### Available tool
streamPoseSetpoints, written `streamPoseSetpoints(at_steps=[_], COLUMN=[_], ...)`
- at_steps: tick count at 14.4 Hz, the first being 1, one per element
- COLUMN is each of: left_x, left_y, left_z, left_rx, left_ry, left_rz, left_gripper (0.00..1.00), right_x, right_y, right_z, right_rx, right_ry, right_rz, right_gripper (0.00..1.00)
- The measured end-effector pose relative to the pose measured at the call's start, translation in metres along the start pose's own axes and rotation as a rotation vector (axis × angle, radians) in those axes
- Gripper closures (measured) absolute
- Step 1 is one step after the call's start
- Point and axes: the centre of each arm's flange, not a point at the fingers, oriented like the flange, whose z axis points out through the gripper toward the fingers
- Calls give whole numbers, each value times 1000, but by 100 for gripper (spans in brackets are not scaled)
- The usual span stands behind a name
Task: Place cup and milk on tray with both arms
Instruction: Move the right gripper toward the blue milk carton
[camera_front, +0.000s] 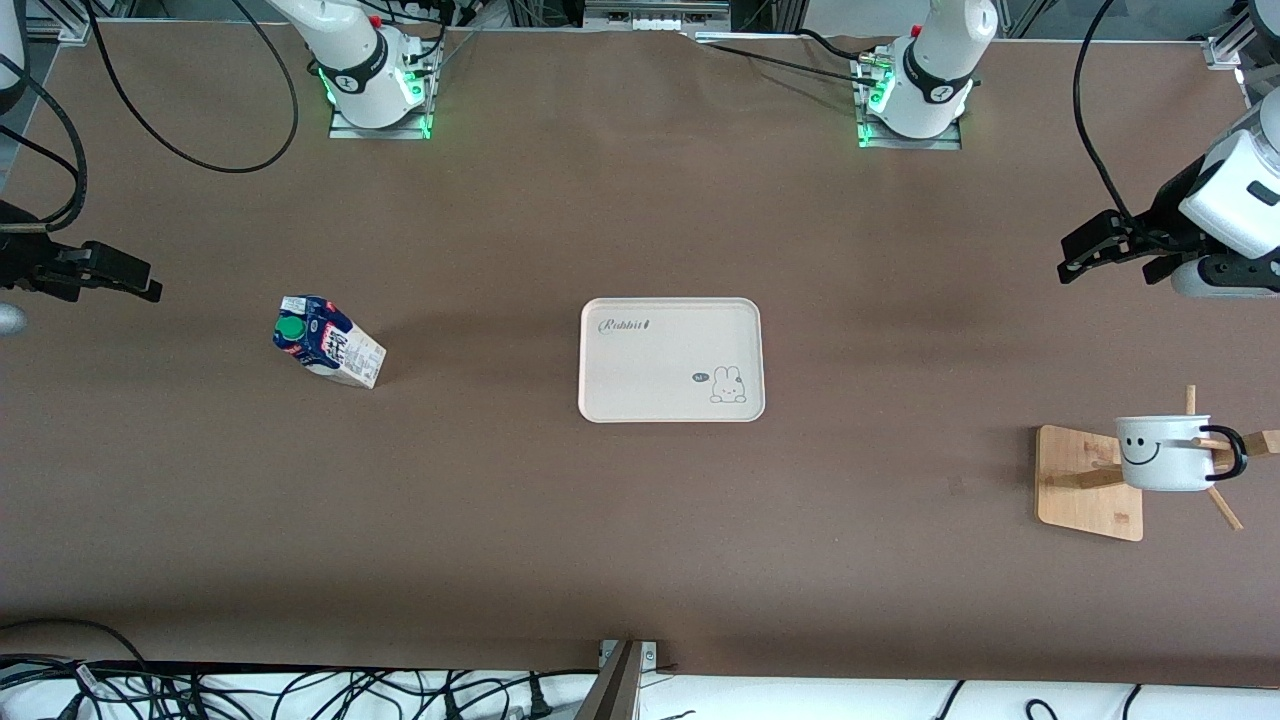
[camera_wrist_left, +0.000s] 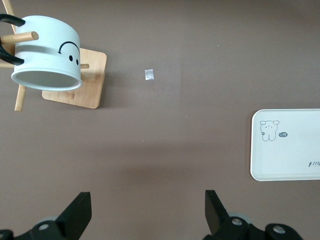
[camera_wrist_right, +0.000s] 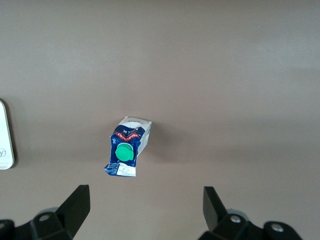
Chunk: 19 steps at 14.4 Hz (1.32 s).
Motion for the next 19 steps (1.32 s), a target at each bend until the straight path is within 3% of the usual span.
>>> streamPoseSetpoints(at_steps=[14,19], left_x=[0,-1], left_y=[6,7], left_z=[-2,-3], left_rx=[-1,-1], left_ry=[4,7], left_rz=[11,13], left_gripper=[0,0], right_x=[0,1], right_y=[0,-16], right_z=[0,1], right_rx=[0,-69], right_ry=[0,-6], right_rz=[0,-52], right_gripper=[0,0])
